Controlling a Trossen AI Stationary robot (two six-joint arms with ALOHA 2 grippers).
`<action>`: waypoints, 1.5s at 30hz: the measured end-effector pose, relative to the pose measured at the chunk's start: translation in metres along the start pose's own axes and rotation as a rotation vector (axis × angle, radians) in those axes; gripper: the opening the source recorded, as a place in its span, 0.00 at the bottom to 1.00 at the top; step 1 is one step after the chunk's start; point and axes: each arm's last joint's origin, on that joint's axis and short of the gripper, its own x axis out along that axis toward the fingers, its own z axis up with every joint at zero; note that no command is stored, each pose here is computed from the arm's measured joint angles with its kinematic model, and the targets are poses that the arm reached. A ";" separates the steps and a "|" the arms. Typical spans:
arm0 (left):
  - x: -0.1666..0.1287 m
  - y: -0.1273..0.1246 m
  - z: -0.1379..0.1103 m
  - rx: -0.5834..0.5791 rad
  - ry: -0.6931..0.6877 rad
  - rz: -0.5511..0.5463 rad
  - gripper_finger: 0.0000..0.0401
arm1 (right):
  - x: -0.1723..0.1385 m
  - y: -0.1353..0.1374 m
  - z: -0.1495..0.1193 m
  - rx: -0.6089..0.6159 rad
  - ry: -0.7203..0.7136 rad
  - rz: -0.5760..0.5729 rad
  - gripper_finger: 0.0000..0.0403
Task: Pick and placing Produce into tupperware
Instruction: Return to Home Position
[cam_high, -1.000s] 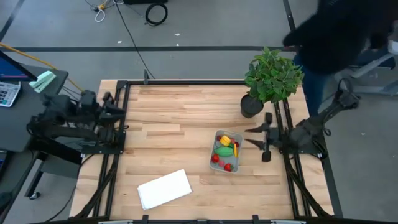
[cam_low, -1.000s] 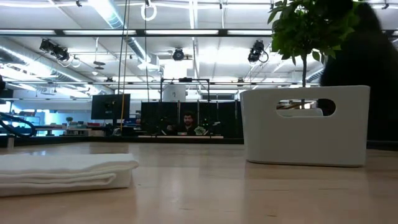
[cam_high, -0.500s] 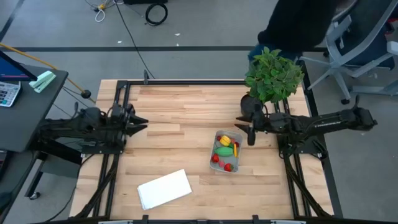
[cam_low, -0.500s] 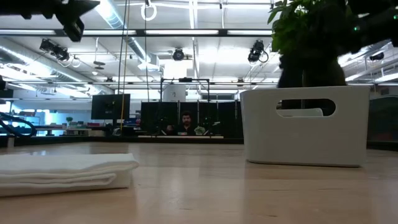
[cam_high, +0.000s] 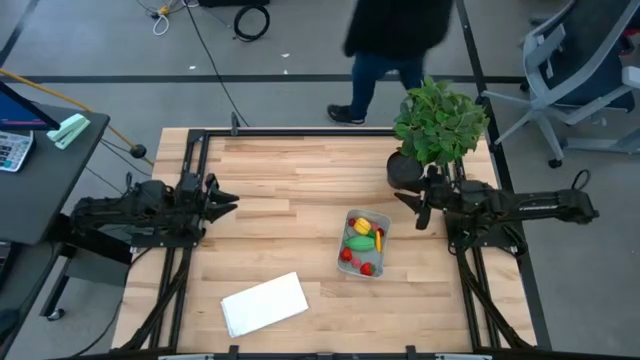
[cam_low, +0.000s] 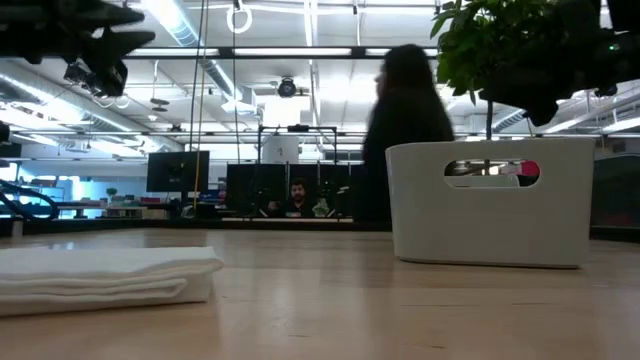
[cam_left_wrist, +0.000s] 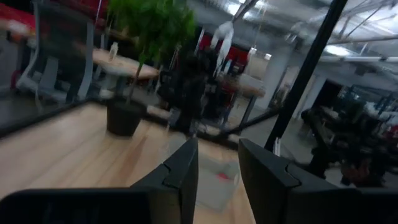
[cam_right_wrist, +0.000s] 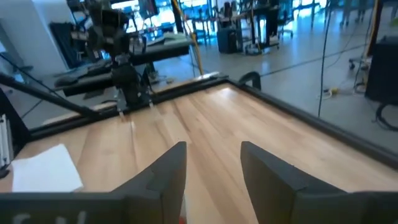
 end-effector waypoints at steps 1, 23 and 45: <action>0.000 0.001 -0.003 -0.002 0.016 0.007 0.30 | -0.002 -0.001 0.001 -0.004 -0.009 -0.002 0.40; 0.011 0.016 -0.040 0.004 -0.062 0.033 0.30 | 0.001 -0.016 -0.047 0.029 0.001 -0.164 0.40; 0.011 0.018 -0.047 0.192 0.018 0.059 0.31 | 0.002 -0.016 -0.052 0.122 0.047 -0.167 0.40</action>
